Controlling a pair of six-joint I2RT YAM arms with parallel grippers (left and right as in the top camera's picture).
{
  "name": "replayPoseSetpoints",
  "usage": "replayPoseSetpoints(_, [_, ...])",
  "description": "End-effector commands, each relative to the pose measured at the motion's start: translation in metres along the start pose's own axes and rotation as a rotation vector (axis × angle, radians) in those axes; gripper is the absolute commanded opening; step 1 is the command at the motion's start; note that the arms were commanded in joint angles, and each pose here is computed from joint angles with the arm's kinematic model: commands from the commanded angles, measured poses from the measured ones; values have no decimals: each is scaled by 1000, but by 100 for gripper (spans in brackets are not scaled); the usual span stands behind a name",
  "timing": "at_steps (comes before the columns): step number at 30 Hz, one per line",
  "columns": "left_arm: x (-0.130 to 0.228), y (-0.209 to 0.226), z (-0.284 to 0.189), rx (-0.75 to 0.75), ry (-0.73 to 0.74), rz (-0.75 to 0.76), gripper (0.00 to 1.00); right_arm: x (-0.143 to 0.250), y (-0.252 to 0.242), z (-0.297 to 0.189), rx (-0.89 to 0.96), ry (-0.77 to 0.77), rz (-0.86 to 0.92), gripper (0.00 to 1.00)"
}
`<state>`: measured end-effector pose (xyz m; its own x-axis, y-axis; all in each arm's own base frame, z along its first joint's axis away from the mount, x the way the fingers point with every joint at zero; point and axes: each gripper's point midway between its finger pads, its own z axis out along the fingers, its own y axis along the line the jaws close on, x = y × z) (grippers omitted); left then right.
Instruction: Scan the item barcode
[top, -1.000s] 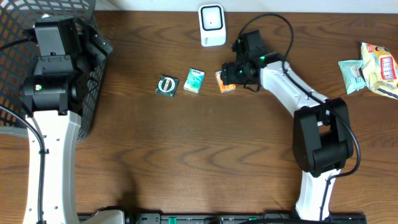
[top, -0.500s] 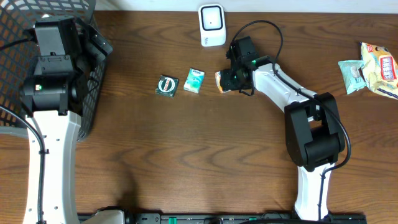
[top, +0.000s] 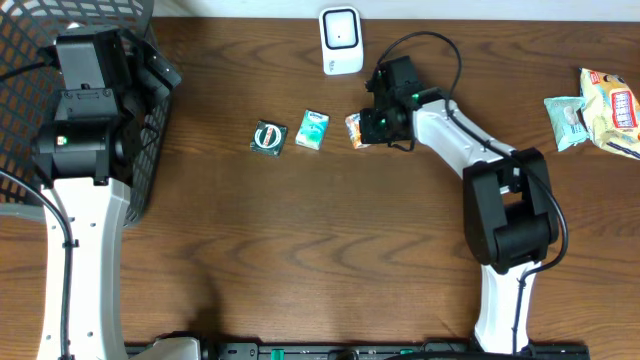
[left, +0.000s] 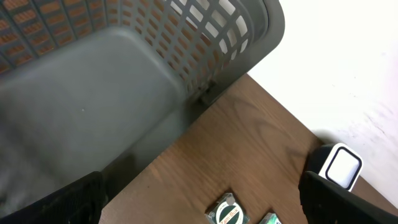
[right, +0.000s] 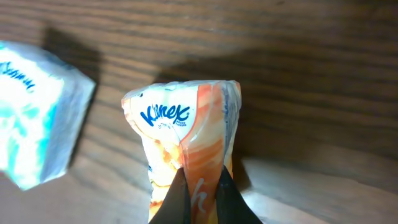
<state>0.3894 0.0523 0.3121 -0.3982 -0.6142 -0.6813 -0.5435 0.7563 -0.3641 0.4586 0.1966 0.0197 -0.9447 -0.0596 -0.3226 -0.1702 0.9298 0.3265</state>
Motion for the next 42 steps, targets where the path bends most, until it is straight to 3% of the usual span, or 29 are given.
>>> replayPoseSetpoints(1, [-2,2,-2,-2,-6,-15,98,6,11,-2,-208,50,2,1])
replayPoseSetpoints(8, [-2,2,-2,-2,-6,-15,98,-3,41,-63,-765,22,-43,1])
replayPoseSetpoints(14, [-2,2,-2,-2,-6,-15,98,-10,46,-106,-1024,-38,-71,1])
replayPoseSetpoints(28, [-2,2,-2,-2,-6,-15,98,-14,47,-138,-1201,-75,-77,1])
replayPoseSetpoints(42, [-2,2,-2,-2,-6,-15,98,-14,48,-137,-1200,75,140,1])
